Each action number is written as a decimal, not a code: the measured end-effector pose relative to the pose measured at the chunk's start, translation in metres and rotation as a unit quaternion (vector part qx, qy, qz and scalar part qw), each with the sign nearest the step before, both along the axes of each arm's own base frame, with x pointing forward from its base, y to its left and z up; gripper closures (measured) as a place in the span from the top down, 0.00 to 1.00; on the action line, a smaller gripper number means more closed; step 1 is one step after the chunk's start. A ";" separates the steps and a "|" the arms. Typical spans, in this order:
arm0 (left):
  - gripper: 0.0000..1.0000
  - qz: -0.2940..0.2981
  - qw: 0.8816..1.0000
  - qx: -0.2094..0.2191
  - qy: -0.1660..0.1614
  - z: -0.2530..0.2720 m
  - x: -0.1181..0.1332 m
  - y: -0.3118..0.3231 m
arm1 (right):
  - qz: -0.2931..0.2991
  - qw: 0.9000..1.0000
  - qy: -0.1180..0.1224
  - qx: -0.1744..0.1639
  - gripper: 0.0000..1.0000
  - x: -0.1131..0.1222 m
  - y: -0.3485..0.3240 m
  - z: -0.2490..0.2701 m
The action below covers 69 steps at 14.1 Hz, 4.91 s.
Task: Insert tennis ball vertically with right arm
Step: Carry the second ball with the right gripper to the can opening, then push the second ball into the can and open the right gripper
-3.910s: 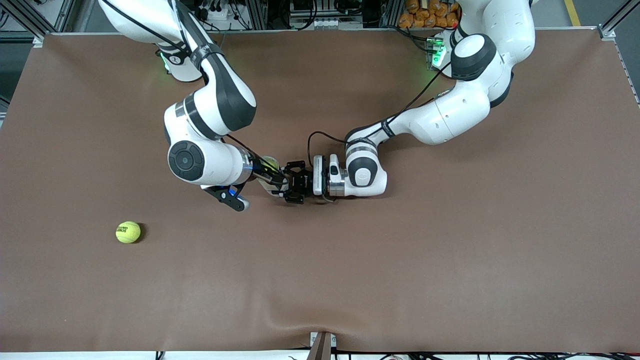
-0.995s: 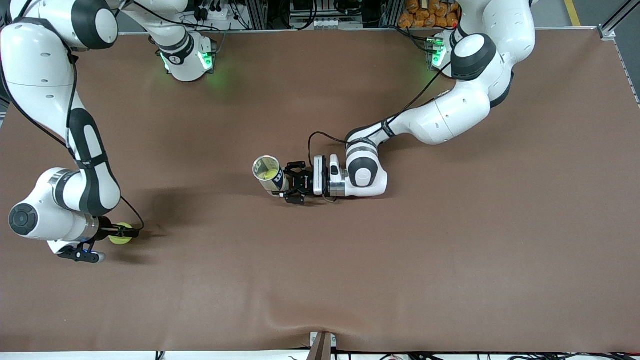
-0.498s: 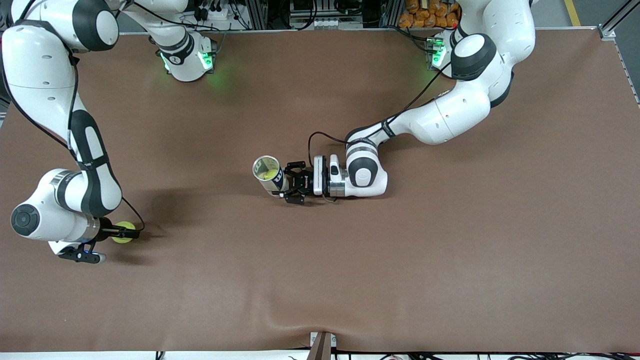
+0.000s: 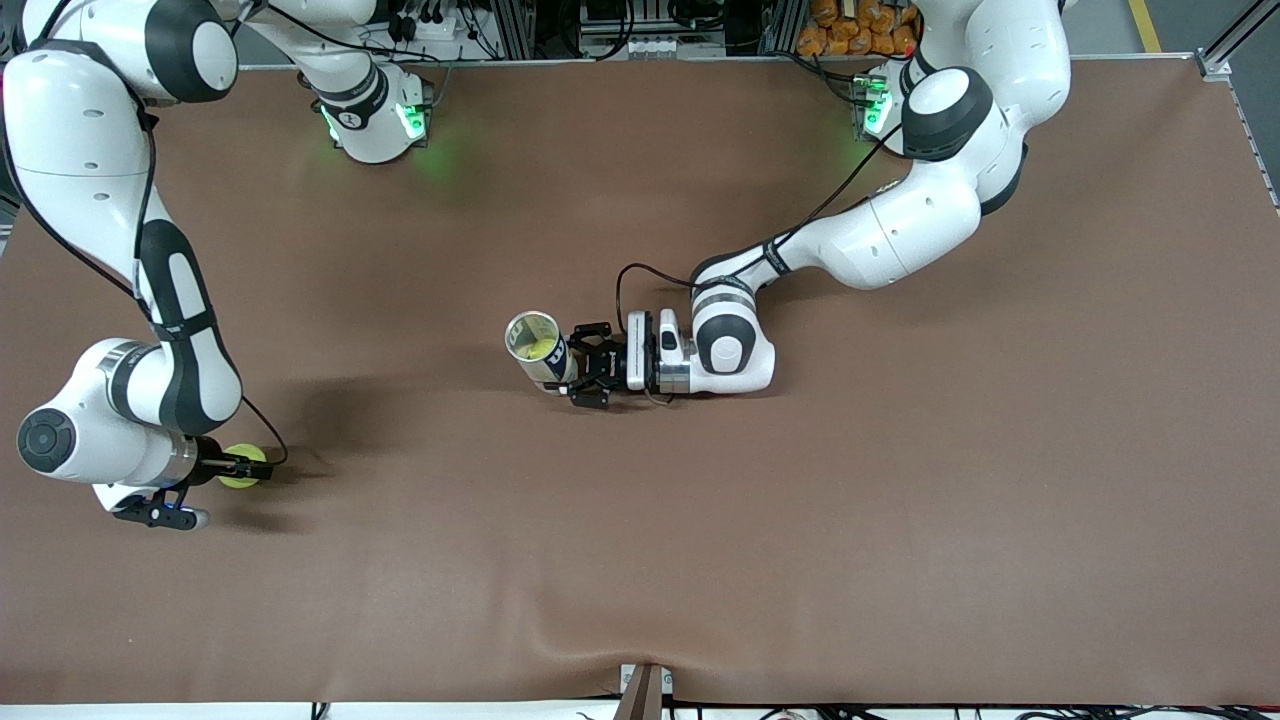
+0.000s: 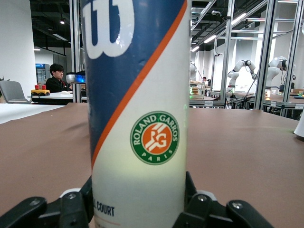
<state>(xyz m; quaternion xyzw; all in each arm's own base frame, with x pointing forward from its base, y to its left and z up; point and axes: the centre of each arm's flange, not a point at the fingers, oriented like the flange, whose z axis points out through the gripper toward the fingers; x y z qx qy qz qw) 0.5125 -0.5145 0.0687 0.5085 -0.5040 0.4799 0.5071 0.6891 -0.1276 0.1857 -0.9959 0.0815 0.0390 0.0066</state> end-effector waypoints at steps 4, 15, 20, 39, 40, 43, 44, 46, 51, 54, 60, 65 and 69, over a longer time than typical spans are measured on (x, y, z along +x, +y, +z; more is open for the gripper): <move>0.70 0.000 1.000 0.000 0.000 0.000 0.000 0.000 | 0.008 1.000 0.021 0.011 0.66 0.011 0.010 0.031; 0.70 -0.001 1.000 0.001 -0.001 0.000 0.000 0.000 | -0.069 0.992 0.098 0.040 0.66 -0.038 0.248 0.246; 0.70 -0.001 1.000 0.001 -0.001 0.000 0.000 0.000 | -0.148 0.970 0.174 0.082 0.66 -0.072 0.332 0.250; 0.70 0.000 1.000 0.001 -0.001 0.000 0.000 0.001 | -0.208 0.962 0.168 0.051 0.79 -0.108 0.456 0.180; 0.70 0.000 1.000 0.001 -0.001 0.000 0.001 0.001 | -0.207 0.962 0.170 0.049 0.90 -0.109 0.457 0.179; 0.70 0.001 1.000 0.001 -0.001 0.000 0.002 0.002 | -0.206 0.962 0.172 0.047 1.00 -0.110 0.457 0.178; 0.70 0.001 1.000 0.001 0.000 0.000 0.002 0.002 | -0.206 0.962 0.172 0.047 1.00 -0.110 0.457 0.178; 0.70 0.001 1.000 0.001 0.000 0.000 0.001 0.002 | -0.207 0.962 0.171 0.048 1.00 -0.109 0.456 0.178; 0.70 0.001 1.000 0.001 0.000 0.000 0.001 0.001 | -0.222 0.962 0.145 0.068 1.00 -0.092 0.437 0.211; 0.70 0.001 1.000 0.001 0.000 0.000 0.001 0.001 | -0.226 0.962 0.135 0.076 1.00 -0.089 0.428 0.226; 1.00 0.001 1.000 0.005 0.000 -0.003 0.001 0.003 | -0.186 0.965 0.167 0.086 1.00 -0.066 0.332 0.227; 1.00 0.002 1.000 0.005 -0.002 -0.002 0.002 0.003 | -0.184 0.964 0.169 0.092 1.00 -0.060 0.307 0.227; 1.00 0.003 1.000 0.005 -0.001 0.002 0.005 0.005 | -0.164 0.968 0.162 0.100 1.00 -0.057 0.290 0.230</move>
